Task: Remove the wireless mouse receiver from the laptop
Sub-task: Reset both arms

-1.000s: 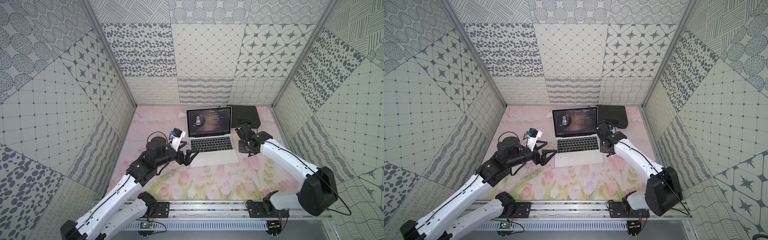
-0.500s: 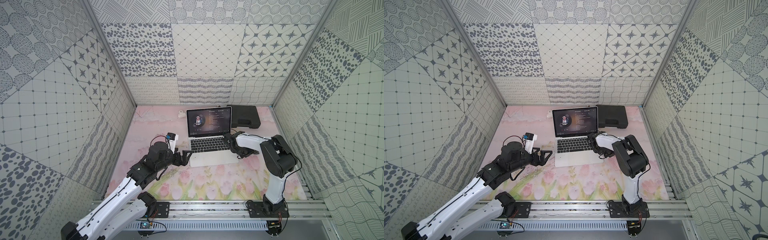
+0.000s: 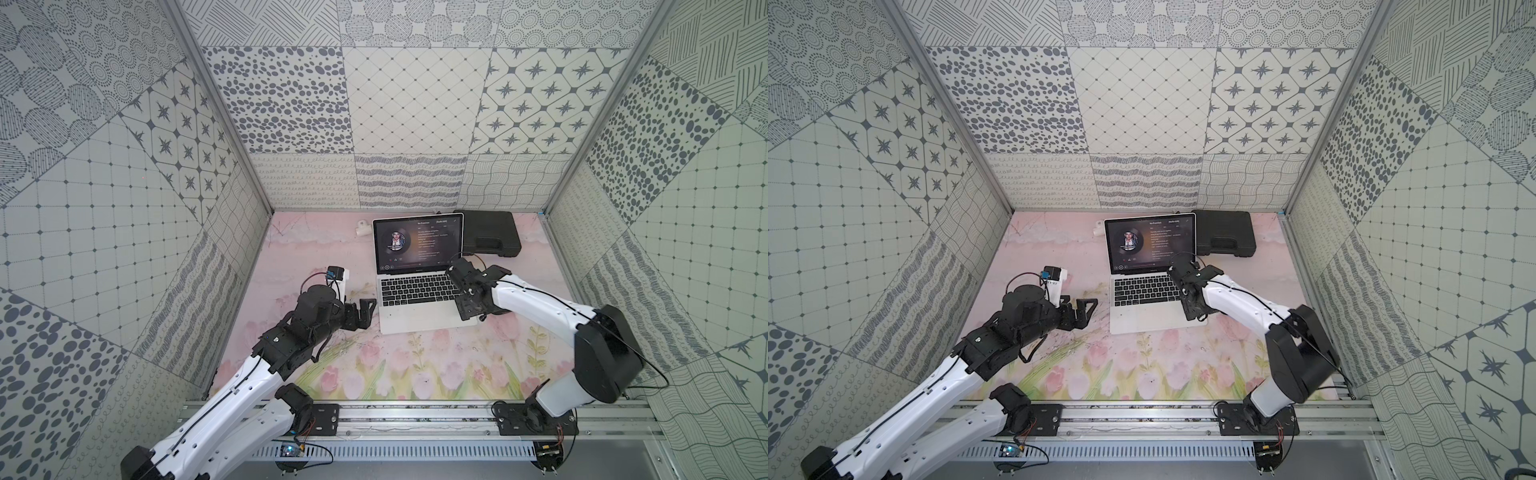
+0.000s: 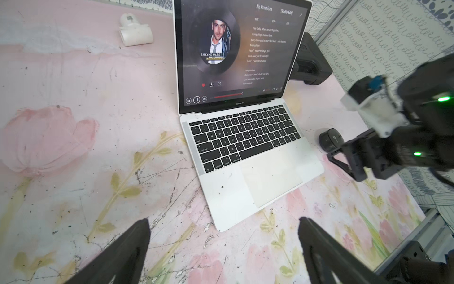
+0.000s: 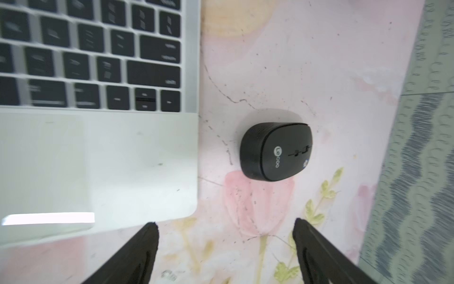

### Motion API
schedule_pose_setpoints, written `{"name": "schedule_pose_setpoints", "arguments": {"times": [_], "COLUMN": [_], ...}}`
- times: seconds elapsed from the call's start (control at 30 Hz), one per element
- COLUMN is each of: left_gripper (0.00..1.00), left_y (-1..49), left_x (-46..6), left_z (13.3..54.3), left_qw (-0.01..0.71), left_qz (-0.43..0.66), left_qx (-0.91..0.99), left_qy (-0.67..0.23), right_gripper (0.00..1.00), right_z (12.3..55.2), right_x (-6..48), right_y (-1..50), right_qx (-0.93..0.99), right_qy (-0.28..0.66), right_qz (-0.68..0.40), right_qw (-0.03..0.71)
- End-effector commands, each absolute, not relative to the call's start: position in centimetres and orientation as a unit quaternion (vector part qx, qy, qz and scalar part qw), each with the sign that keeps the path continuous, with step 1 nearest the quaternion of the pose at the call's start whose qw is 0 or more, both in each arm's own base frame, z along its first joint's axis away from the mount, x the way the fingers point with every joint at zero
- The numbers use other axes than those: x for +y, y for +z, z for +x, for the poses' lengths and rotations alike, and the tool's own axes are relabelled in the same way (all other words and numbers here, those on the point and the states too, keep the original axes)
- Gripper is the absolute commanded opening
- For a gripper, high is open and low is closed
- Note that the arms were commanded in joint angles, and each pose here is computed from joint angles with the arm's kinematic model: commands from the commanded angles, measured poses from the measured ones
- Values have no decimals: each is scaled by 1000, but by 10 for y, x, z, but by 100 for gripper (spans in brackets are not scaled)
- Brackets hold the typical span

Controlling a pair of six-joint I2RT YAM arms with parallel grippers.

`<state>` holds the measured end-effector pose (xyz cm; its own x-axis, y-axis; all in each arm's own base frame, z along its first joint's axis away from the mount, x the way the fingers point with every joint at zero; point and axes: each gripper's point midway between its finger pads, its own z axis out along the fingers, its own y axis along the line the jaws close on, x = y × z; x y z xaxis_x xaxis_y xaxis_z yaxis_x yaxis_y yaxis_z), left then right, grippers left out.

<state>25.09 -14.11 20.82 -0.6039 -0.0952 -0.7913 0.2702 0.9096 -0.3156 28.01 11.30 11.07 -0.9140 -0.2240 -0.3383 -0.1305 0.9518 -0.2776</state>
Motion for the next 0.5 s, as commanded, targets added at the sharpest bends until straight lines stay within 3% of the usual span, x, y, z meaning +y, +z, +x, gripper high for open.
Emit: {"name": "schedule_pose_setpoints", "arguments": {"times": [0.0,0.2,0.37,0.47], "left_gripper": [99,99,99,99], "left_y": [205,210,209,209], "left_x": [-119,-100,-72,-57], "left_z": [262,288,309,320], "left_qw": [464,514,530,546], "left_qz": [20,-20,-40,-27], "left_qx": [871,848,844,836], "left_qy": [-158,-125,-72,-44], "right_gripper": [96,97,97,97], "right_z": [273,331,364,374], "right_x": [131,69,26,11], "right_y": [141,190,186,164], "right_qx": [974,918,845,820], "right_qy": [19,88,64,34], "right_qz": [-68,21,25,18], "right_qw": [214,386,531,570]}}
